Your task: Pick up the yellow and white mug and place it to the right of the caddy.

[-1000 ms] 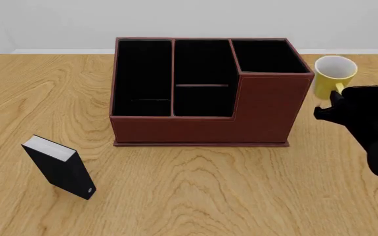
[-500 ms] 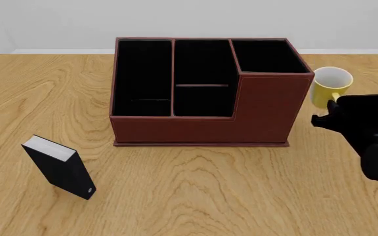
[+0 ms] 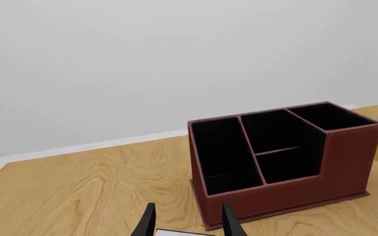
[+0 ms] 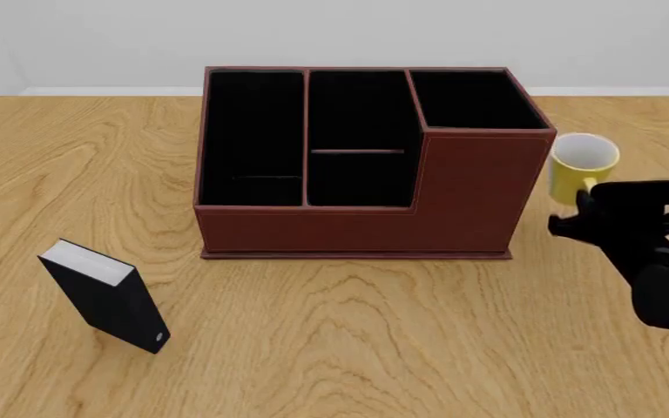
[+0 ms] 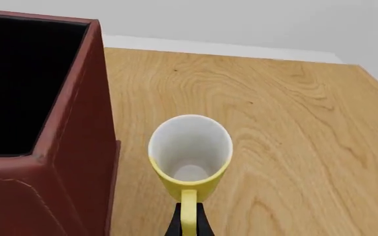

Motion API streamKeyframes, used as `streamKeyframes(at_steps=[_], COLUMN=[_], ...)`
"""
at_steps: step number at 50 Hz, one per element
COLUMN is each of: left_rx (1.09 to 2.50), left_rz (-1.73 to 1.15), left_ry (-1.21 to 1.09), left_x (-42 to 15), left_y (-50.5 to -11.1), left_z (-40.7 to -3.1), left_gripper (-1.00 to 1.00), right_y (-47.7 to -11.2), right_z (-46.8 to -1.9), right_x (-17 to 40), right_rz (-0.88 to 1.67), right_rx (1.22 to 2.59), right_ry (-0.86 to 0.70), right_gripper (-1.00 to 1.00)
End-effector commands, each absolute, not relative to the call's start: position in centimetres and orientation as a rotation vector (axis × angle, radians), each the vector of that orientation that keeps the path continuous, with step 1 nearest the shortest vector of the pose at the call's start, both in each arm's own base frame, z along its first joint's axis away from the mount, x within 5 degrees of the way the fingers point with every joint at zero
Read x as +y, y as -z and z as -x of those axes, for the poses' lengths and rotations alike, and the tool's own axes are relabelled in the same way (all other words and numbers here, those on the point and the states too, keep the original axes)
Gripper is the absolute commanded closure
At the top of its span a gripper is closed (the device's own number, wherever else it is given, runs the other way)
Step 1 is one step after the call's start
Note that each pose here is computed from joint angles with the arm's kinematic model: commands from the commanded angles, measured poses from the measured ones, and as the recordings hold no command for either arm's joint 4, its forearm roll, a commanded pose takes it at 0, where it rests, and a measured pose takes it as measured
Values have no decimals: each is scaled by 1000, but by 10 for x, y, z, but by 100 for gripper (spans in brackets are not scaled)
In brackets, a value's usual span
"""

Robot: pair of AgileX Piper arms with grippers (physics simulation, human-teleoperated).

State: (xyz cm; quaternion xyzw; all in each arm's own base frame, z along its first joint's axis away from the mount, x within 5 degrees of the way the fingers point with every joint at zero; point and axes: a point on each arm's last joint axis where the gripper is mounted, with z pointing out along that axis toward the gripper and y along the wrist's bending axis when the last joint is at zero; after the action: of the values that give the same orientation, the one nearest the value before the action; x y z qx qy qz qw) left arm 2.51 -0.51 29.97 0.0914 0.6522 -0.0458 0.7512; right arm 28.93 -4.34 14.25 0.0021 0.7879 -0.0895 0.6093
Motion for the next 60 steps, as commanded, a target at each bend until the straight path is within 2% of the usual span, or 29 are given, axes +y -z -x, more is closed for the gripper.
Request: streamKeyframes(at_steps=[1, 19, 33, 60], left_rx=[1424, 1428, 1433, 1429], left_rz=[-202, -220, -257, -250], left_ry=[100, 98, 76, 91], left_x=[-5, -5, -6, -6], left_y=[-300, -301, -300, -300], left_z=[-25, -24, -24, -24], left_gripper=[-100, -100, -100, -100], right_y=[-134, -121, -97, -80], right_z=[-289, -293, -296, -296], right_x=[-44, -47, -47, -55], right_rz=[-13, -29, -43, -44], right_rx=[1831, 1851, 1876, 1912], right_ry=[202, 199, 184, 217], right_gripper=[100, 100, 100, 100])
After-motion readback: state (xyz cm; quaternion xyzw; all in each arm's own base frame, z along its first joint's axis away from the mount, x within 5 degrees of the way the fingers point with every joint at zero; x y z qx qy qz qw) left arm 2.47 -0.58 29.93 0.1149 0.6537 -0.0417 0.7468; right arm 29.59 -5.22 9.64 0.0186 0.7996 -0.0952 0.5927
